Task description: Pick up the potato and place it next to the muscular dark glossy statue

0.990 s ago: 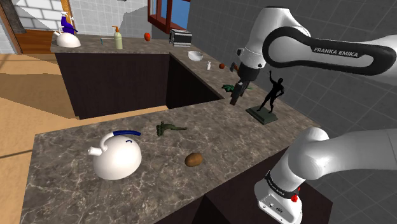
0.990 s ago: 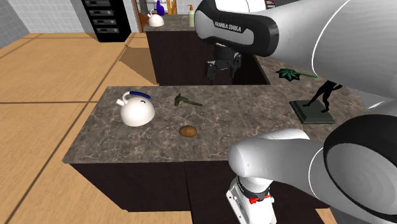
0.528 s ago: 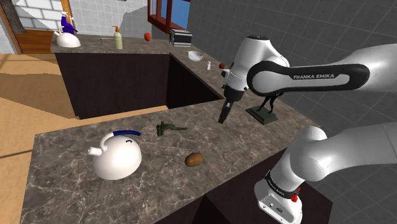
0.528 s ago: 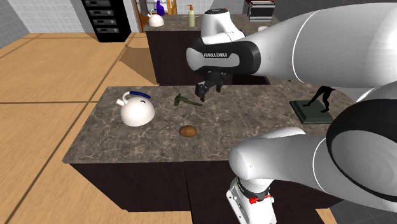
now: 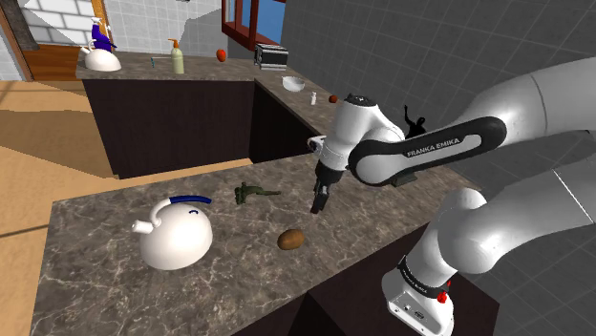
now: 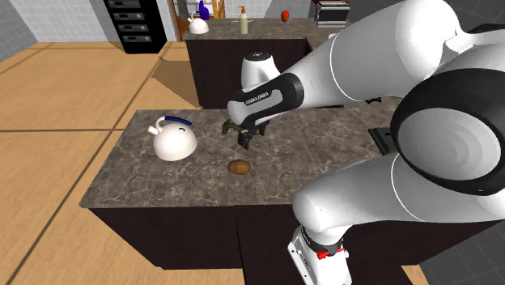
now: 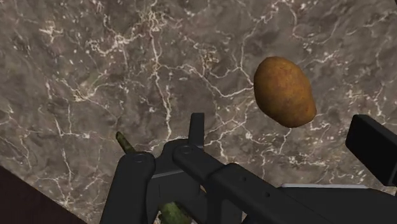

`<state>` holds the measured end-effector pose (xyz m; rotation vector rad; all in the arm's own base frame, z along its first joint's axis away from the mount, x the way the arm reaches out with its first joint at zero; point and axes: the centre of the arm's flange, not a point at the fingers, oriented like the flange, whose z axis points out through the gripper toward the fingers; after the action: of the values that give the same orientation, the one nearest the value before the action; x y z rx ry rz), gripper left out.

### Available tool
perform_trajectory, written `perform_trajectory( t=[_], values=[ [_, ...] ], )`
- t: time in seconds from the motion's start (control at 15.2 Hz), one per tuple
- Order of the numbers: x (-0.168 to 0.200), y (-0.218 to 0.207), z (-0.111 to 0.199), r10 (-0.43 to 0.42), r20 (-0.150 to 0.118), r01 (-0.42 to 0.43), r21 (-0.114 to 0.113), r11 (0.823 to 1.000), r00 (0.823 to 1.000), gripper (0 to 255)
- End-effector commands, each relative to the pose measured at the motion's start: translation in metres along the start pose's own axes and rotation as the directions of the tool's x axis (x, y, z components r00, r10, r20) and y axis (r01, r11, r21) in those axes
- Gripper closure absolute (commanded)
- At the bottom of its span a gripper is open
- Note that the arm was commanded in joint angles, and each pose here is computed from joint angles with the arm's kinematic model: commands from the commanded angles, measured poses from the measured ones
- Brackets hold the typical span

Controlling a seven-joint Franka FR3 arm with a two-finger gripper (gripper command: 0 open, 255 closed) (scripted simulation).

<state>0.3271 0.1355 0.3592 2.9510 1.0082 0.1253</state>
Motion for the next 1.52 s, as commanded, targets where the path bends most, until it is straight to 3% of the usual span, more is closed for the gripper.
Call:
perform_trajectory(
  t=[0.0, 0.46, 0.99, 1.45],
  values=[
    [0.004, -0.008, 0.025, -0.054, -0.01, 0.054, 0.003, 0.999, 0.998, 0],
    [0.018, -0.045, 0.107, -0.236, -0.037, 0.237, 0.013, 0.971, 0.971, 0],
    [0.02, -0.047, 0.149, -0.24, -0.038, 0.24, 0.013, 0.971, 0.97, 0],
    [0.02, -0.047, 0.149, -0.24, -0.038, 0.24, 0.013, 0.971, 0.97, 0]
  ],
)
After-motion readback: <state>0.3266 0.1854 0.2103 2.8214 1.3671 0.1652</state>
